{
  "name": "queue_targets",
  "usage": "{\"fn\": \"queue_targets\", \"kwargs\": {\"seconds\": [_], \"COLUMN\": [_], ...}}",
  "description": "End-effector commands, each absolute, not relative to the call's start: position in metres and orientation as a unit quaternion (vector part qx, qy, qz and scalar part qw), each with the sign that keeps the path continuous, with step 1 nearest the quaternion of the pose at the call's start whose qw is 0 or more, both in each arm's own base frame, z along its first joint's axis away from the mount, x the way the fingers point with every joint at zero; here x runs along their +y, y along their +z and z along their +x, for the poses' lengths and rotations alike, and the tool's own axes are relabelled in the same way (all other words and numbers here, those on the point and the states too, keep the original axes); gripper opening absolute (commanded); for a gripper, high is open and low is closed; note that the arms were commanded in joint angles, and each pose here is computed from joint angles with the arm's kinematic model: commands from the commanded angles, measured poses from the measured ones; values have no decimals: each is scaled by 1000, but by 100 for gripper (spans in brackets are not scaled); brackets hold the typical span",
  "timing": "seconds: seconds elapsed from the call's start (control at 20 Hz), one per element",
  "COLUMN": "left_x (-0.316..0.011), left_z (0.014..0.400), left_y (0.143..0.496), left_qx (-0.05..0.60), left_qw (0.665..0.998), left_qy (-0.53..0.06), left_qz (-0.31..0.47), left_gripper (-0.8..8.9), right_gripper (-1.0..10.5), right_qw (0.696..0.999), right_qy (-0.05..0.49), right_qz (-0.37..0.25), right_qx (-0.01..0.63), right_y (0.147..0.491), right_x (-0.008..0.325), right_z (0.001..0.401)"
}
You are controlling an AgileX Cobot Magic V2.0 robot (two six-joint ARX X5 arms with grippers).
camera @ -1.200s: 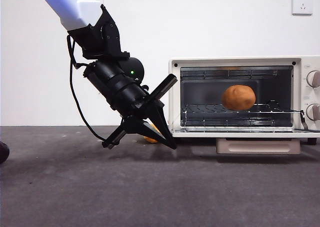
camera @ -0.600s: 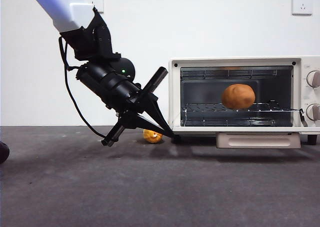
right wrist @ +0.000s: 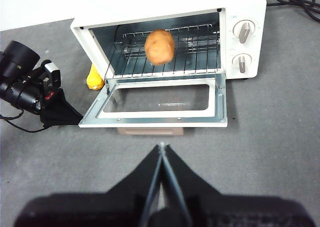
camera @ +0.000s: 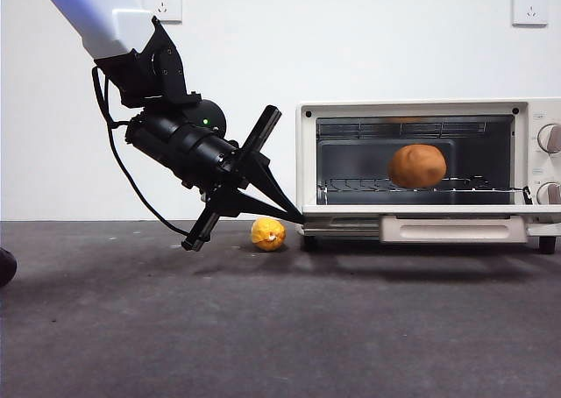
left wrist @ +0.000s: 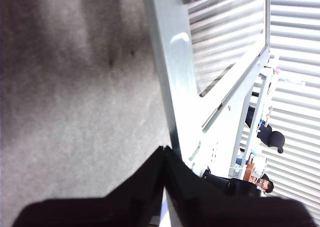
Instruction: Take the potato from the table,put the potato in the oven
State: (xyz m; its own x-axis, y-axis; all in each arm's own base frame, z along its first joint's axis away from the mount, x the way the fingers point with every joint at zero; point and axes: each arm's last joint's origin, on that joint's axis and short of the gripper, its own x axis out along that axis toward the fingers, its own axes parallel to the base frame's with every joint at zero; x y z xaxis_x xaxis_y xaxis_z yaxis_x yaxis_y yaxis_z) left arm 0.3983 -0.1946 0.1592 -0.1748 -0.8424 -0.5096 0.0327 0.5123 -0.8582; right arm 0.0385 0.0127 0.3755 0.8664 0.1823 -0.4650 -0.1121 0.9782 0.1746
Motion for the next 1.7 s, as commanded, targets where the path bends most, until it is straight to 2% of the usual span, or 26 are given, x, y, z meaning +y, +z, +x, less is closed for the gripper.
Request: {"fn": "queue_targets", "kwargs": {"seconds": [0.05, 0.2, 0.75, 1.1, 1.45, 1.7], "left_x": [-201, -202, -198, -201, -205, -206], "left_z": [400, 402, 415, 435, 448, 450], "left_y": [157, 159, 172, 217, 267, 285], "left_qx": [650, 644, 620, 575, 520, 500], "left_qw": [544, 534, 527, 558, 620, 629], "left_qy": [-421, -433, -450, -477, -474, -489], "left_qz": [-321, -335, -367, -362, -346, -341], "left_gripper": [-8, -8, -8, -8, -8, -7], "right_gripper": [0, -1, -1, -1, 0, -1], "right_qw": [964, 964, 964, 965, 965, 965], "right_qy": [78, 78, 78, 79, 78, 78], "right_qz": [71, 71, 72, 72, 72, 72], "right_qx": [245, 245, 242, 242, 241, 242], "right_y": [376, 376, 376, 376, 376, 376], "right_x": [13, 13, 13, 13, 13, 13], "right_z": [39, 39, 39, 39, 39, 39]}}
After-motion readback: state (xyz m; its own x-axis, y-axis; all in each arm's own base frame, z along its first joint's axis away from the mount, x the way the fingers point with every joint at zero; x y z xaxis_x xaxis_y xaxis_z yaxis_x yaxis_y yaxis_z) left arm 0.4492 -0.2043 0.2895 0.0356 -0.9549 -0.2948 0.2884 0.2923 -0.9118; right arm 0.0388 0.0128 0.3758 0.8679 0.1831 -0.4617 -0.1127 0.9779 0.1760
